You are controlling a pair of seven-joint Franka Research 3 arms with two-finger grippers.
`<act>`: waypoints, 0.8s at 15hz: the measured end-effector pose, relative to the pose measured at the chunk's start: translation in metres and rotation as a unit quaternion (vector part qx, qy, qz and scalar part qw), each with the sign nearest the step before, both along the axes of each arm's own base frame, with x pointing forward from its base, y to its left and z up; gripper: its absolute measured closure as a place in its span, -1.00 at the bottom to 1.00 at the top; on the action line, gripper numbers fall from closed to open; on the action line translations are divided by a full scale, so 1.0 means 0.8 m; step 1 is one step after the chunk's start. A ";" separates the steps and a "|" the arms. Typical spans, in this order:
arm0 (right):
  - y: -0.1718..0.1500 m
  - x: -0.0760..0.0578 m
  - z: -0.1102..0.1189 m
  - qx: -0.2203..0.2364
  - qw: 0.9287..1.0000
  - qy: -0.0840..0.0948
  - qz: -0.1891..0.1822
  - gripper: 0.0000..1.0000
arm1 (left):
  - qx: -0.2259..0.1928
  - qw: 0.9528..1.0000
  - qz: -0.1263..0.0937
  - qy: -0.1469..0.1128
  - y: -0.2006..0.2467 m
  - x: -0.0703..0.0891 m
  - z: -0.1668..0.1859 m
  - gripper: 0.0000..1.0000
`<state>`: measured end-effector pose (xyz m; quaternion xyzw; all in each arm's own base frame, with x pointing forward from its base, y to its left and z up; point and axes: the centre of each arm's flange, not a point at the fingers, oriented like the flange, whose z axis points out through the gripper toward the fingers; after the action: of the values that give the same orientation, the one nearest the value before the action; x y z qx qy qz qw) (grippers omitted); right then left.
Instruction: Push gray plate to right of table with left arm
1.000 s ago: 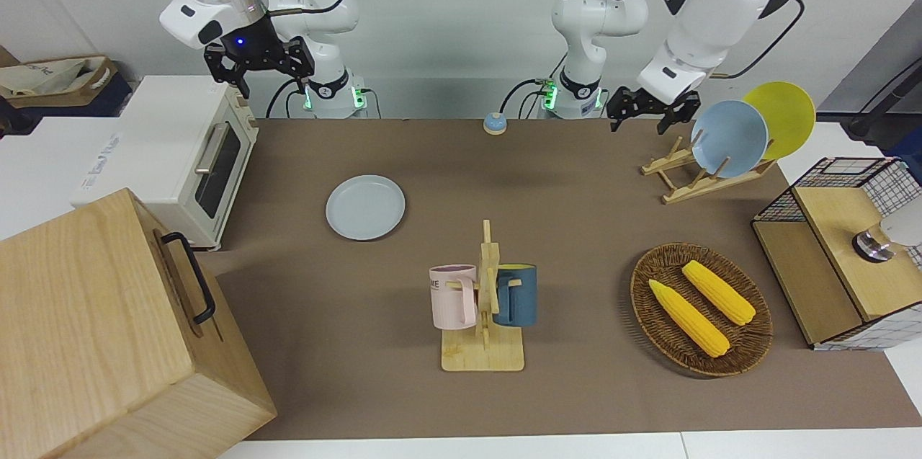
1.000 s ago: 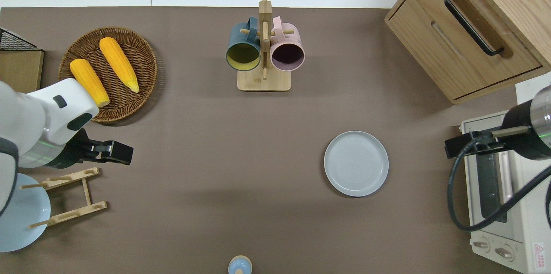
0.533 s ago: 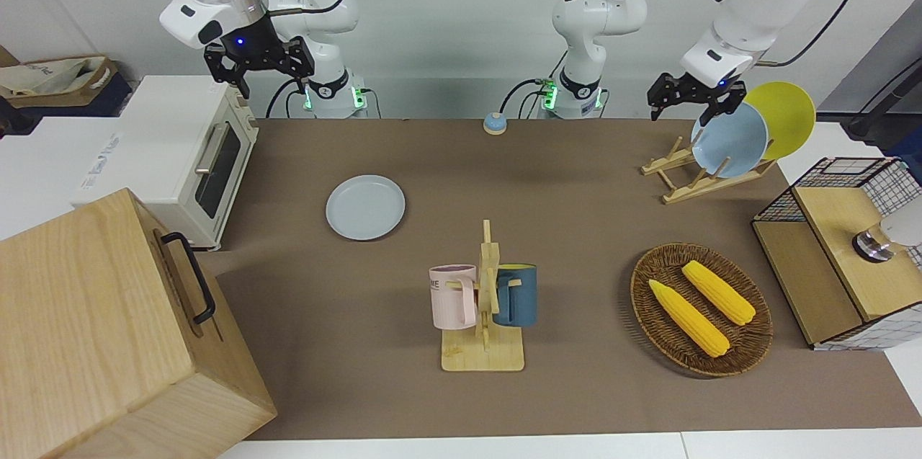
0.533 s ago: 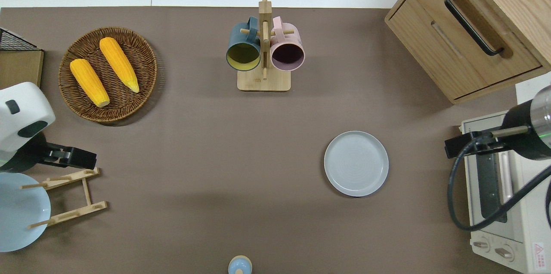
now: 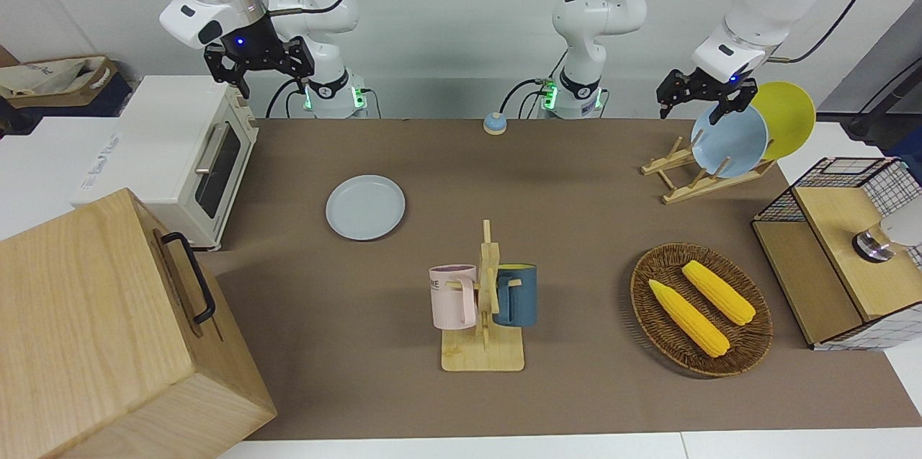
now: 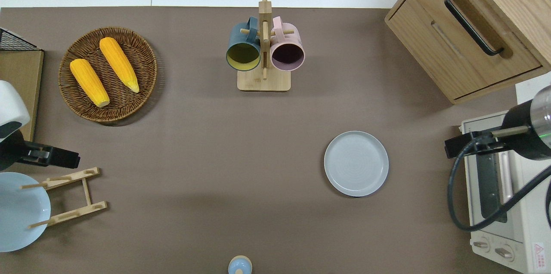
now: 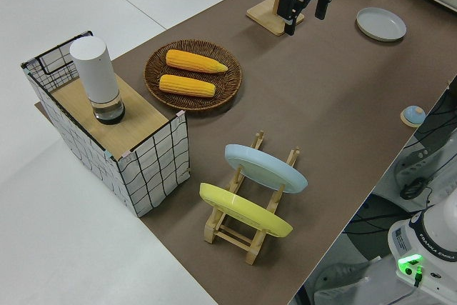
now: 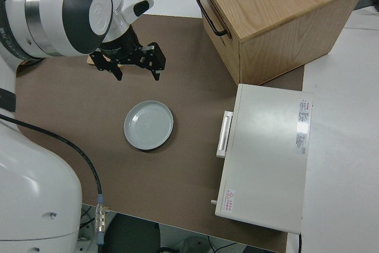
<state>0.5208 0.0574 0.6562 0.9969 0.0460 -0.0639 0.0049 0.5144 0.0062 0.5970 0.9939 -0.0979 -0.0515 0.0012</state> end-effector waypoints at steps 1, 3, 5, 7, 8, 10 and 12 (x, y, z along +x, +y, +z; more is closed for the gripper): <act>0.000 0.000 0.000 0.000 1.000 0.000 0.000 -0.97 | 0.000 1.000 -0.001 -0.007 -0.001 0.002 0.002 -1.00; 0.000 0.000 0.000 0.000 1.000 0.000 0.000 -0.97 | 0.000 1.000 -0.004 -0.026 -0.005 0.007 0.009 -1.00; 0.000 0.000 0.000 0.000 1.000 0.000 0.000 -0.97 | 0.001 0.999 -0.008 -0.042 -0.010 0.011 0.016 -1.00; 0.000 0.000 0.000 0.000 1.000 0.000 0.000 -0.97 | 0.000 0.999 -0.008 -0.051 -0.014 0.013 0.020 -1.00; 0.000 0.000 0.000 0.000 1.000 0.000 0.000 -0.97 | 0.001 0.999 -0.003 -0.052 -0.014 0.014 0.021 -1.00; 0.000 0.000 0.000 0.000 1.000 0.000 0.000 -0.97 | 0.001 0.999 0.000 -0.052 -0.012 0.014 0.021 -1.00; 0.000 0.000 0.000 0.000 1.000 0.000 0.000 -0.97 | 0.001 0.999 0.002 -0.053 -0.010 0.014 0.022 -1.00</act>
<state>0.5208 0.0574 0.6562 0.9969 0.0460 -0.0639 0.0049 0.5254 -0.0019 0.6144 0.9954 -0.0962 0.0009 -0.0044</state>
